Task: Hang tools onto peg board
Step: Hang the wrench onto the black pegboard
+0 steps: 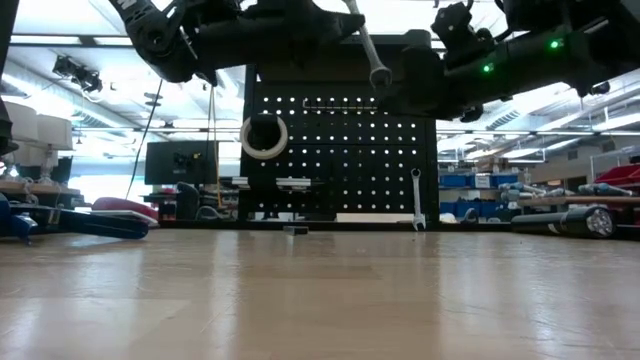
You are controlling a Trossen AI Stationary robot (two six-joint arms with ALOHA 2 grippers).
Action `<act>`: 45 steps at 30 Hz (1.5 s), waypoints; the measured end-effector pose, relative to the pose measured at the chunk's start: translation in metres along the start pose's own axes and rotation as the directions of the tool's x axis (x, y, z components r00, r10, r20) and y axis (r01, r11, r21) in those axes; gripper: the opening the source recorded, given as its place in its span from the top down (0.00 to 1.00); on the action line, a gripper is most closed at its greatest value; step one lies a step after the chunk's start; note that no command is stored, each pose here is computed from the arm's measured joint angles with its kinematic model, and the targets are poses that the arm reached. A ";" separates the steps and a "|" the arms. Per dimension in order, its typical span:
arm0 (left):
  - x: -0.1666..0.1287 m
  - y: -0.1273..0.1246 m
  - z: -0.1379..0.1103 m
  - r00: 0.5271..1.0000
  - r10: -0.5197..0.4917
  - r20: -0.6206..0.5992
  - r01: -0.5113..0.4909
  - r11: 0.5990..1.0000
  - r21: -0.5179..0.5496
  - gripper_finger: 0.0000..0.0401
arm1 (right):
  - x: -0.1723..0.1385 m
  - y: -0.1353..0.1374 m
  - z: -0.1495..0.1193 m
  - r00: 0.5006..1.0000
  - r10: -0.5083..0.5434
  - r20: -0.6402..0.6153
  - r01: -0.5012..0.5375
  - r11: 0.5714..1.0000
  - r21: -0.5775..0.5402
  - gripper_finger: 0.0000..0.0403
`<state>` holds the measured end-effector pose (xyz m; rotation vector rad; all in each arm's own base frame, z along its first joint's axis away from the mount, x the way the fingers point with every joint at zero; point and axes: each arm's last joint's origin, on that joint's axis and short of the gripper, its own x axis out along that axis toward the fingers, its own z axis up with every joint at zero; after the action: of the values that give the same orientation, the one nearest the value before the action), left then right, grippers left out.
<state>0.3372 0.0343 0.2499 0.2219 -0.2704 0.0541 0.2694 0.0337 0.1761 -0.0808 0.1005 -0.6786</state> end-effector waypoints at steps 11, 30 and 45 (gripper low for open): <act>-0.002 0.008 -0.015 0.985 -0.136 -0.109 0.119 0.981 -0.151 1.00 | -0.002 0.002 0.002 0.975 0.220 -0.029 -0.222 0.967 -0.129 0.57; -0.003 0.006 -0.015 0.976 -0.185 -0.118 0.158 0.966 -0.205 1.00 | 0.008 -0.004 0.005 0.947 0.322 0.008 -0.320 0.943 -0.096 0.93; -0.003 0.005 -0.019 0.970 -0.200 -0.140 0.167 0.962 -0.216 1.00 | 0.015 -0.010 0.006 0.916 0.402 0.019 -0.401 0.916 -0.032 0.65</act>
<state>0.3386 0.0435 0.2320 0.0384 -0.0925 -0.1399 0.2759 0.0166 0.1821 -0.0915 0.0982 -0.2637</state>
